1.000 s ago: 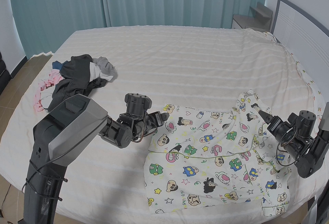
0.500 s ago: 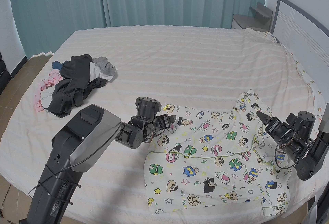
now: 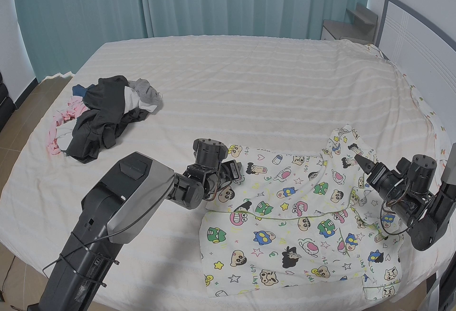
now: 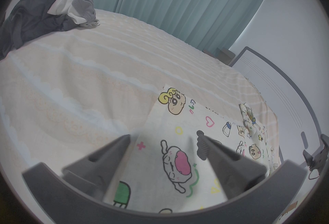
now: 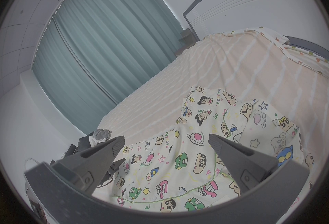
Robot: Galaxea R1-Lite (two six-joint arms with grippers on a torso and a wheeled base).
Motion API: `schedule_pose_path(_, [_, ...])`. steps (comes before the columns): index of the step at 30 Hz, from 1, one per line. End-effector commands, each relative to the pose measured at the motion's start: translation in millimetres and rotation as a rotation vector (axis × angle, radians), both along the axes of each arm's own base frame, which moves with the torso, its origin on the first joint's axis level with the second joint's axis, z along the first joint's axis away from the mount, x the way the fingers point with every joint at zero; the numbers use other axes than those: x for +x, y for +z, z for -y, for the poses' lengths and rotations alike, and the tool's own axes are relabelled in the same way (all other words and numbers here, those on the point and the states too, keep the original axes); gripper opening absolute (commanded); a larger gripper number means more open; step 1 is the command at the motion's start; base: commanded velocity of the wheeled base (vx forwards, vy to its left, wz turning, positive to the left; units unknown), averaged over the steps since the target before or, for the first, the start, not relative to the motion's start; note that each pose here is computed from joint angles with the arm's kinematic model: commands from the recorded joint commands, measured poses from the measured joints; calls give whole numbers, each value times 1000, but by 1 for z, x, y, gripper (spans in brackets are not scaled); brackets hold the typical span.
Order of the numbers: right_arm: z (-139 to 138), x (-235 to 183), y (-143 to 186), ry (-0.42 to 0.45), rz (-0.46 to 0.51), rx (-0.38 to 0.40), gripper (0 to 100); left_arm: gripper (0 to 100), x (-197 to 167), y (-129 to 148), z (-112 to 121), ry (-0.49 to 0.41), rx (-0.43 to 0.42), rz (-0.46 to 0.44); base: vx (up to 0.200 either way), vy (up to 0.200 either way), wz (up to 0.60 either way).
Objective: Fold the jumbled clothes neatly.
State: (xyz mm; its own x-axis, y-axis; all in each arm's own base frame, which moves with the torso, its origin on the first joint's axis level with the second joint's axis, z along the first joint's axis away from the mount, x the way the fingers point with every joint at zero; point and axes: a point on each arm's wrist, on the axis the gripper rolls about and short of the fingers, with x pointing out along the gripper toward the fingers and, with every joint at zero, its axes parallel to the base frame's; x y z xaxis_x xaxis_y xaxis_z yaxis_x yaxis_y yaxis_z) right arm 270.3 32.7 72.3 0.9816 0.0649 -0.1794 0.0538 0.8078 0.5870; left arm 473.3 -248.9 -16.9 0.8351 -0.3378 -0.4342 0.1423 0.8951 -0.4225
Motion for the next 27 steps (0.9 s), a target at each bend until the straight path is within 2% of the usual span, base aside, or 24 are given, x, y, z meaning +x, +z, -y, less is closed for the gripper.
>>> schedule_pose_path(1, [0,0,-1,-1,-2,0,100,0,0,-6,6,-5,2,1,0,0,0])
schedule_pose_path(7, [0,0,-1,0,-3,0,100,0,-2,-4,9,-3,3,4,0,0,0])
schedule_pose_path(13, [0,0,-1,2,-3,0,100,0,-1,-2,-1,53,25,3,0,0,0])
schedule_pose_path(20, [0,0,-1,3,-5,0,100,0,-10,12,-8,72,18,-5,0,0,0])
schedule_pose_path(27, [0,0,0,2,1,1,100,0,-6,22,-18,153,-2,14,0,0,0])
